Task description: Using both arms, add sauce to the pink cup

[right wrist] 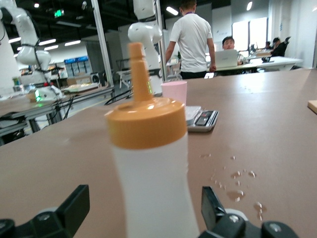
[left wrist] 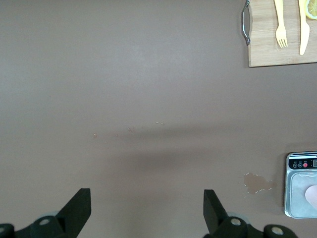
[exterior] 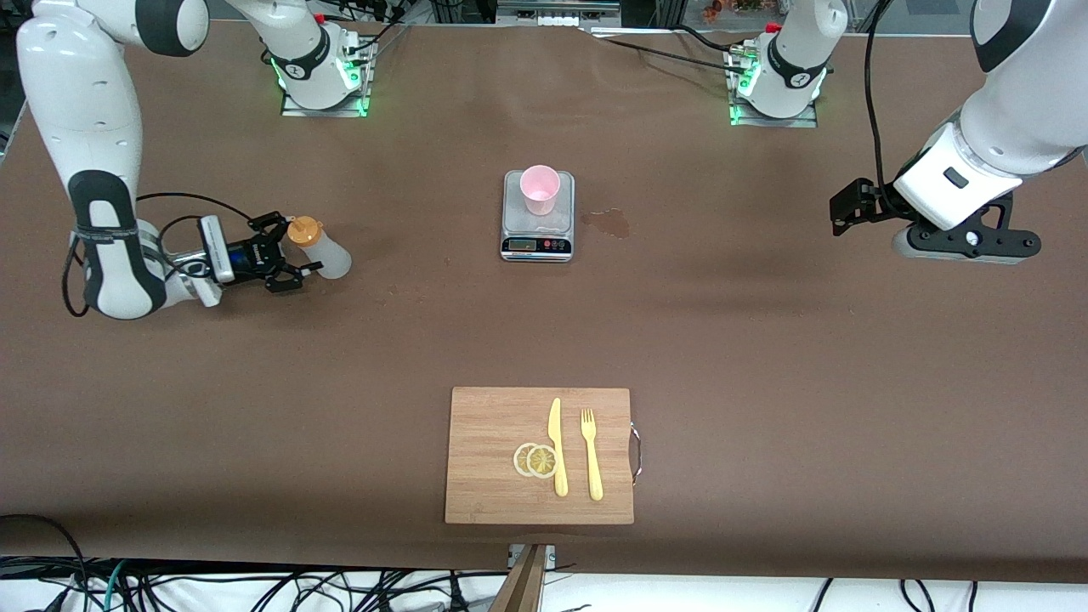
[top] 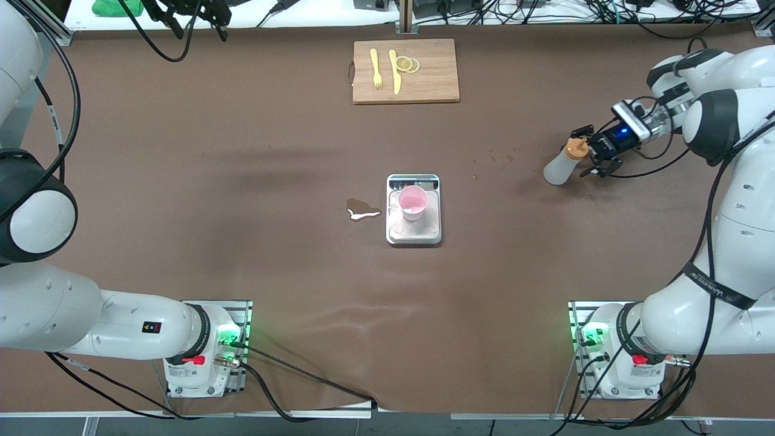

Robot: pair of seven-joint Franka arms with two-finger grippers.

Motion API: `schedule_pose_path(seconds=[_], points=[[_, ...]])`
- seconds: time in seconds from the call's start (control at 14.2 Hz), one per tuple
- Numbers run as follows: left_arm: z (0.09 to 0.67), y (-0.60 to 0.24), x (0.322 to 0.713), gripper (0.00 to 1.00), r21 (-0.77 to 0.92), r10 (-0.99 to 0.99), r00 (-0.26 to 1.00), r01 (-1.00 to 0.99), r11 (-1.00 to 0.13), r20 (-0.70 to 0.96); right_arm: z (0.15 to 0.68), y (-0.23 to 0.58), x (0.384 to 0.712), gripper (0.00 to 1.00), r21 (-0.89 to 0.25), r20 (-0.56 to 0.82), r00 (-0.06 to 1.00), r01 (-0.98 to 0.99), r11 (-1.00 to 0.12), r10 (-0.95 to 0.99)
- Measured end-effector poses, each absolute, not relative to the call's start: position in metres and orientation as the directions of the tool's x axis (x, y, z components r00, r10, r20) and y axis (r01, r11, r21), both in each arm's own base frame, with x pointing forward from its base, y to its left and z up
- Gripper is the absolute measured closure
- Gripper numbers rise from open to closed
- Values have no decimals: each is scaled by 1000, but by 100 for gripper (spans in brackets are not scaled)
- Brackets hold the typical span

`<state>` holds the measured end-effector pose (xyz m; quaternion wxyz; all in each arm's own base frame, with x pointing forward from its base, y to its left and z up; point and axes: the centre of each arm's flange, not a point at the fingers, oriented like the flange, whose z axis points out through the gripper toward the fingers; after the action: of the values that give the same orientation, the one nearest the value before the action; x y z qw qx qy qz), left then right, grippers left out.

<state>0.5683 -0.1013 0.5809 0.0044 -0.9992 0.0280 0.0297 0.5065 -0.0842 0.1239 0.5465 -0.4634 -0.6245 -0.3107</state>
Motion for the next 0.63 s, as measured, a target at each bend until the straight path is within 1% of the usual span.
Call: schedule_pose_path(seconds=[0.14,0.42,0.56,0.63], points=[[581,-101,568,0,-7,-56,997,-56,-998,-60,147,-112,516,0,-111,957,-10,911,397,290],[581,-101,568,0,-7,-56,997,-56,-998,-60,207,-152,537,0,-137,900,-64,897,420,431],[581,-101,568,0,-7,-56,997,-56,-998,-60,246,-158,552,0,-186,839,-41,915,358,542],[581,-101,568,0,-7,-56,997,-56,-998,-60,270,-158,557,0,-224,801,-7,924,310,599]])
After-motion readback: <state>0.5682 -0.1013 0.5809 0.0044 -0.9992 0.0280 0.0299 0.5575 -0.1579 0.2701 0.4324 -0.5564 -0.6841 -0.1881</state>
